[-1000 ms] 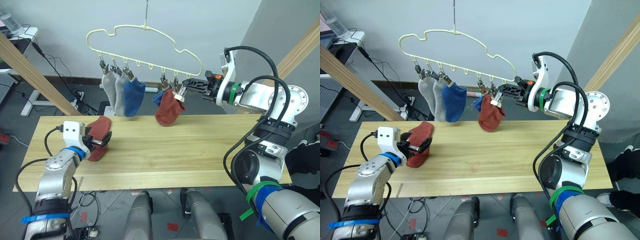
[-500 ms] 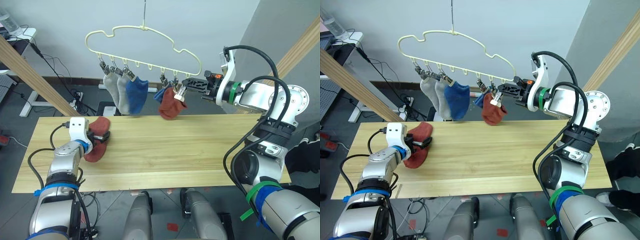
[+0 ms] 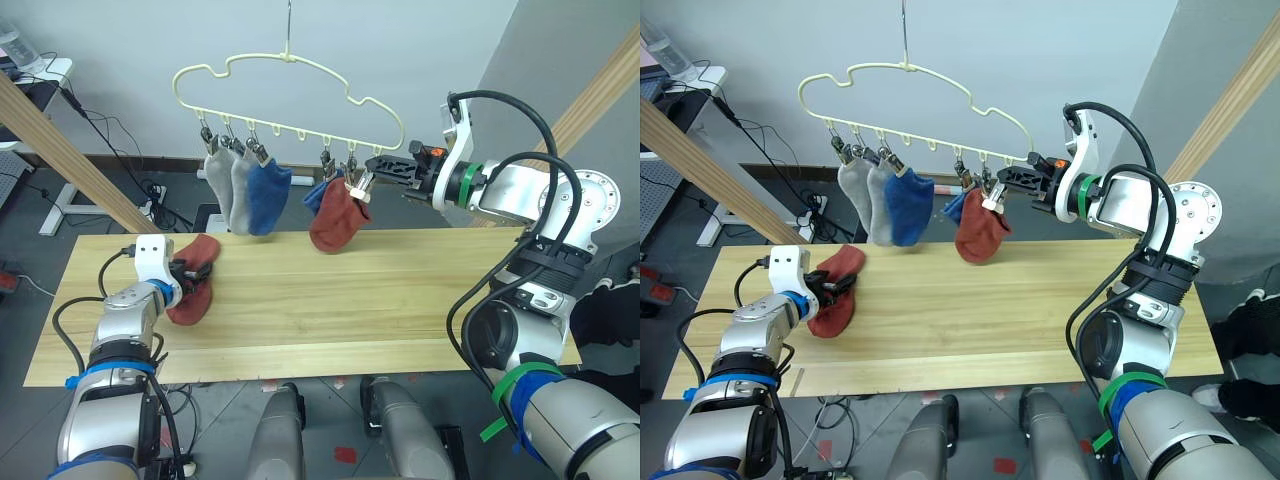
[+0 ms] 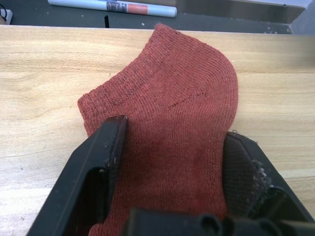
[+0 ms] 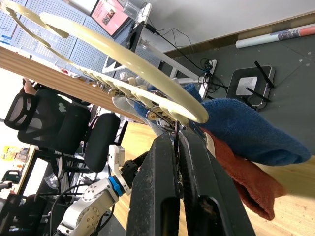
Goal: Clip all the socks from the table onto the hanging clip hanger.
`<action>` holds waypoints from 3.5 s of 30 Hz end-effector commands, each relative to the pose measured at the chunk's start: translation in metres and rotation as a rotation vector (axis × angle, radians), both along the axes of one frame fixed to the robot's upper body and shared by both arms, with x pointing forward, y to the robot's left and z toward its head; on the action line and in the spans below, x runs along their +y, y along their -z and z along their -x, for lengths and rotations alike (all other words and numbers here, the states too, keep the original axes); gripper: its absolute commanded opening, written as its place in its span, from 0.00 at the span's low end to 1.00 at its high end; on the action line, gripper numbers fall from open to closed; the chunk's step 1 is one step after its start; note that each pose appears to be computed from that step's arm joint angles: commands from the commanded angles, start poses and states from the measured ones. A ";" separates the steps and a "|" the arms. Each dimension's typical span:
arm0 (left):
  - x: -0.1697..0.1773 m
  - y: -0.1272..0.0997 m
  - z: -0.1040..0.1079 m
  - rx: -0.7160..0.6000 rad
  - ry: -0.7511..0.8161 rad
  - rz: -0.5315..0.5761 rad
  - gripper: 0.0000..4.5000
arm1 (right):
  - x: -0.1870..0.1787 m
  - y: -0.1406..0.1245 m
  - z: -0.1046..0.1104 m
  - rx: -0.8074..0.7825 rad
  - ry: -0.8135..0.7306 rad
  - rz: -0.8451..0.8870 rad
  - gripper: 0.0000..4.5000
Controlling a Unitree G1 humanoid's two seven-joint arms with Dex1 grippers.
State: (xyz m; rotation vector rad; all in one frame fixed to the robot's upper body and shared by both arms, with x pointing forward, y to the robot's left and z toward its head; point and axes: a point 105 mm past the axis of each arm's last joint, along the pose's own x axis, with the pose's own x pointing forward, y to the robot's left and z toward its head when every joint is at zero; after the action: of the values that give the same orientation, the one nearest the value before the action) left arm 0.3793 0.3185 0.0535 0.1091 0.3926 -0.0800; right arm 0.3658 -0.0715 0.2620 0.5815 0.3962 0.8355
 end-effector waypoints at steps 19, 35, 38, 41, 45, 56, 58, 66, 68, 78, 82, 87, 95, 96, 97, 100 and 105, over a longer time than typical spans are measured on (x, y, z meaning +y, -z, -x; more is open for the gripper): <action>-0.021 -0.018 0.007 -0.060 0.143 0.034 0.00 | 0.002 -0.011 0.003 -0.034 -0.024 -0.028 0.00; -0.200 -0.126 0.085 -0.467 0.995 -0.060 0.00 | 0.010 -0.009 0.004 -0.001 -0.064 -0.063 0.00; -0.205 -0.127 0.083 -0.481 1.001 -0.058 0.00 | 0.011 -0.009 0.004 -0.001 -0.068 -0.065 0.00; -0.207 -0.126 0.072 -0.496 0.969 -0.056 0.00 | 0.013 -0.011 0.006 -0.008 -0.083 -0.068 0.00; -0.206 -0.131 0.064 -0.532 0.943 -0.052 0.00 | 0.015 -0.011 0.008 -0.014 -0.092 -0.066 0.00; -0.200 -0.136 0.053 -0.564 0.898 -0.062 0.00 | 0.016 -0.009 0.011 -0.014 -0.106 -0.051 0.00; -0.201 -0.138 0.053 -0.575 0.899 -0.058 0.00 | 0.016 -0.008 0.011 -0.011 -0.107 -0.051 0.00; -0.204 -0.145 0.050 -0.600 0.889 -0.053 0.00 | 0.019 -0.006 0.013 -0.010 -0.114 -0.043 0.00; -0.205 -0.146 0.050 -0.601 0.890 -0.051 0.00 | 0.020 -0.006 0.014 -0.013 -0.120 -0.043 0.00; -0.206 -0.146 0.052 -0.596 0.891 -0.044 0.00 | 0.021 -0.005 0.017 -0.025 -0.130 -0.032 0.54; -0.208 -0.146 0.051 -0.594 0.895 -0.044 0.00 | 0.015 -0.002 0.016 -0.024 -0.101 -0.017 0.83; -0.214 -0.145 0.050 -0.571 0.905 -0.015 0.00 | -0.010 0.016 0.033 -0.217 -0.035 0.259 1.00; -0.214 -0.140 0.050 -0.477 0.914 0.130 0.50 | -0.038 0.051 0.050 -0.510 -0.045 0.579 1.00; -0.211 -0.139 0.051 -0.463 0.915 0.135 0.57 | -0.040 0.053 0.051 -0.532 -0.046 0.589 1.00; -0.207 -0.138 0.052 -0.454 0.915 0.138 0.64 | -0.041 0.055 0.051 -0.550 -0.049 0.597 1.00; -0.185 -0.130 0.058 -0.401 0.875 0.141 0.84 | -0.044 0.060 0.053 -0.635 -0.050 0.631 1.00; -0.163 -0.123 0.067 -0.355 0.824 0.147 1.00 | -0.045 0.067 0.056 -0.662 -0.063 0.626 1.00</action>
State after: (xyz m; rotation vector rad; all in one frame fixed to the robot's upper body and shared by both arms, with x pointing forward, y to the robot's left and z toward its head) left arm 0.3211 0.1509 0.1666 0.1266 -0.0052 -0.8838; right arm 0.3157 -0.1185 0.1884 -0.2663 0.1003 0.8366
